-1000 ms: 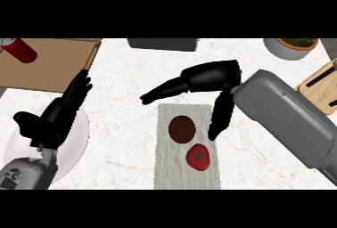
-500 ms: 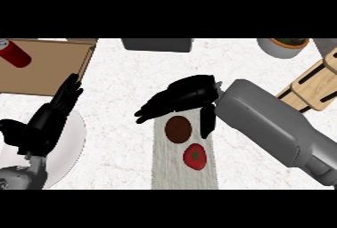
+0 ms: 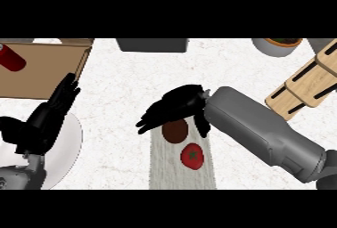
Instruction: Pick the cupcake from the placemat and place it in the tiered shelf
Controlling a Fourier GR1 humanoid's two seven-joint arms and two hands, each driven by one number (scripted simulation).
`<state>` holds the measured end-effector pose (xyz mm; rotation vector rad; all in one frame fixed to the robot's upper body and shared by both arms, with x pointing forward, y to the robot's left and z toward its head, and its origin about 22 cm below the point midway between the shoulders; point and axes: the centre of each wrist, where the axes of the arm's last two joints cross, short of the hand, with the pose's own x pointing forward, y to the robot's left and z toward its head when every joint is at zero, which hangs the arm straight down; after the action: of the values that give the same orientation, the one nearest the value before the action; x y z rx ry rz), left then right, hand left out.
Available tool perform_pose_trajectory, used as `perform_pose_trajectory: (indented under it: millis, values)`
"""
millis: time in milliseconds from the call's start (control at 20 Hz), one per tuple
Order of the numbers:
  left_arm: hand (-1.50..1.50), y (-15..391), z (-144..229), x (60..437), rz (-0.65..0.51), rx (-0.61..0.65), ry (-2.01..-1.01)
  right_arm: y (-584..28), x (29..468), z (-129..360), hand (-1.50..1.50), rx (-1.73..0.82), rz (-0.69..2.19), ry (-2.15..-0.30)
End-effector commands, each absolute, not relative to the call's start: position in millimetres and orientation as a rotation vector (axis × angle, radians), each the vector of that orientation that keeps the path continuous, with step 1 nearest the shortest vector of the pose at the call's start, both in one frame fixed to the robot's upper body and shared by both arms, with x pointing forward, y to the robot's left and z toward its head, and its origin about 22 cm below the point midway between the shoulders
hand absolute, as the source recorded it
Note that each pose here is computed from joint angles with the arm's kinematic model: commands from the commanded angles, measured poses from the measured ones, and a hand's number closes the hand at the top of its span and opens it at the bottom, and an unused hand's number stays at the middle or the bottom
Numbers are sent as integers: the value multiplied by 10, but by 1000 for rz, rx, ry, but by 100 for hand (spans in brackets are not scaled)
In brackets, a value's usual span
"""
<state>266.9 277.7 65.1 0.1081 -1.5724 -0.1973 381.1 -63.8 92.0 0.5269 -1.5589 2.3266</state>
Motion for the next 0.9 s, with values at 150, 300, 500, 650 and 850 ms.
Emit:
perform_pose_trajectory:
  millis: [150, 300, 500, 650, 850]
  values:
    - [0, 2916, 510, 2624, -197, 133, -1553, -706, 3849, 853, -150, 568, 2489, -1362]
    - [0, 2880, 582, 2663, -188, 111, -1571, -575, 3872, 831, -150, 542, 2522, -1342]
    - [0, 2745, 415, 2498, -187, 106, -1554, -389, 3665, 783, -150, 444, 2552, -1452]
    - [0, 2812, 532, 2690, -164, 104, -1551, -498, 3734, 713, -150, 334, 2566, -1475]
    - [0, 2861, 716, 2485, -195, 124, -1567, -547, 3812, 553, -150, 258, 2607, -1395]
